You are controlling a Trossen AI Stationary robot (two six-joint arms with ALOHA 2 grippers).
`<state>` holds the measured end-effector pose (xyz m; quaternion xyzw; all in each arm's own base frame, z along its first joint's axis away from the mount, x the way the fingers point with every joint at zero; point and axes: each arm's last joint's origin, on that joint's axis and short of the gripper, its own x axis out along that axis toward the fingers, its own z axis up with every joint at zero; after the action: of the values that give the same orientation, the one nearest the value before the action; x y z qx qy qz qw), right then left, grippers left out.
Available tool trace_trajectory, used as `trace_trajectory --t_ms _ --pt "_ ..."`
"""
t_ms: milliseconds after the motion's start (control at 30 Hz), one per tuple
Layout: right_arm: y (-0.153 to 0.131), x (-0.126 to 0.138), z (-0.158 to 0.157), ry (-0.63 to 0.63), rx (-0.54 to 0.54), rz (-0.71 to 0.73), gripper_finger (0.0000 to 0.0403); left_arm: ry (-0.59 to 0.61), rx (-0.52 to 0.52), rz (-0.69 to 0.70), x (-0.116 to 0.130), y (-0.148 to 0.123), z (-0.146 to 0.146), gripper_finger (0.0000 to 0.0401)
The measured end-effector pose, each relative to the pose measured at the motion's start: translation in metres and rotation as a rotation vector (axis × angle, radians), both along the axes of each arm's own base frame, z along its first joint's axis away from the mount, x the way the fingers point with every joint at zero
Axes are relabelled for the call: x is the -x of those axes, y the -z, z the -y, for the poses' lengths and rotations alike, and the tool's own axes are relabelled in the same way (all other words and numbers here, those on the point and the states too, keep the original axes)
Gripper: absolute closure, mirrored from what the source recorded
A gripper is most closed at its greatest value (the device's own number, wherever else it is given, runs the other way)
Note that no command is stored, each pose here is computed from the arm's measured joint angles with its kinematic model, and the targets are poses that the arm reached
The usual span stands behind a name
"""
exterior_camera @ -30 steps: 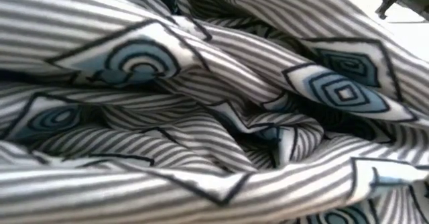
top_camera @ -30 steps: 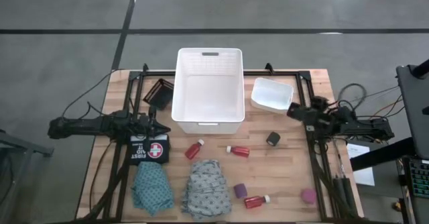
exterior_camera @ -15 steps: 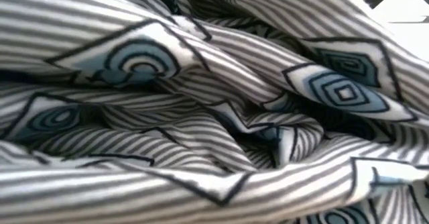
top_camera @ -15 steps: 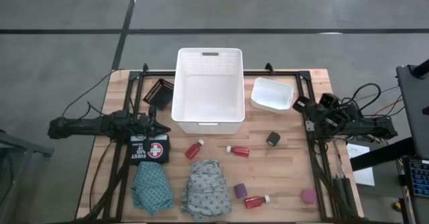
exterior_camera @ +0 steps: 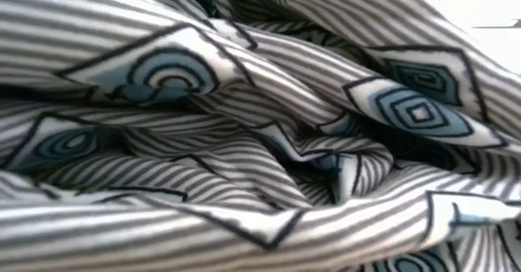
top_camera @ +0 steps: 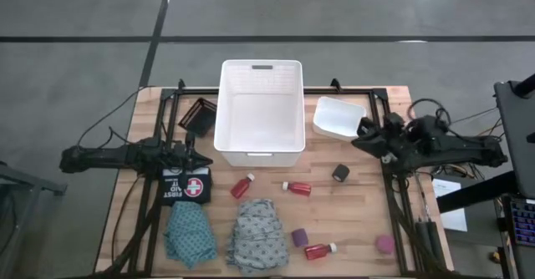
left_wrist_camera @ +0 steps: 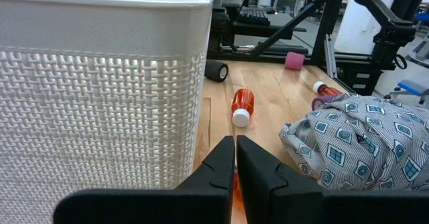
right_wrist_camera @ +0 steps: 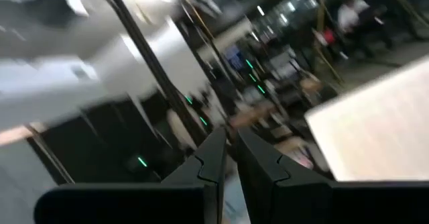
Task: Pick & Place Medicine items
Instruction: Put the black bandage into the white bin
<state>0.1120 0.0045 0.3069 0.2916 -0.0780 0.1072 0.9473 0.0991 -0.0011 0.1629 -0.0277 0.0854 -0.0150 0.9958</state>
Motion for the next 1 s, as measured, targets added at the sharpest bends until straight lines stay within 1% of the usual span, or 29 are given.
trace_trajectory --t_ms 167,233,767,800,833,967,1000 --pt "0.001 -0.011 0.000 0.001 0.010 -0.192 0.0369 0.000 0.000 0.000 0.000 0.000 0.000 0.0380" --pt "0.002 -0.015 0.000 0.002 0.017 -0.238 0.0369 0.000 0.000 0.000 0.000 0.000 0.000 0.0380" --pt "0.026 -0.049 0.000 0.001 0.049 -0.422 0.0369 0.000 0.000 0.001 0.000 0.000 0.000 0.0380" --pt "0.027 -0.051 0.000 0.000 0.076 -0.428 0.0369 0.000 0.000 0.000 0.000 0.000 0.000 0.0380" --pt "0.029 -0.053 0.000 0.000 0.129 -0.428 0.0369 0.000 0.000 0.000 0.000 0.000 0.000 0.0380" --pt "0.033 -0.058 0.000 -0.010 0.478 -0.389 0.0369 0.000 0.000 0.000 0.000 0.000 0.000 0.0380" --pt "0.033 -0.060 0.000 -0.013 0.541 -0.382 0.0369 0.000 0.000 0.000 0.000 0.000 0.000 0.0380"
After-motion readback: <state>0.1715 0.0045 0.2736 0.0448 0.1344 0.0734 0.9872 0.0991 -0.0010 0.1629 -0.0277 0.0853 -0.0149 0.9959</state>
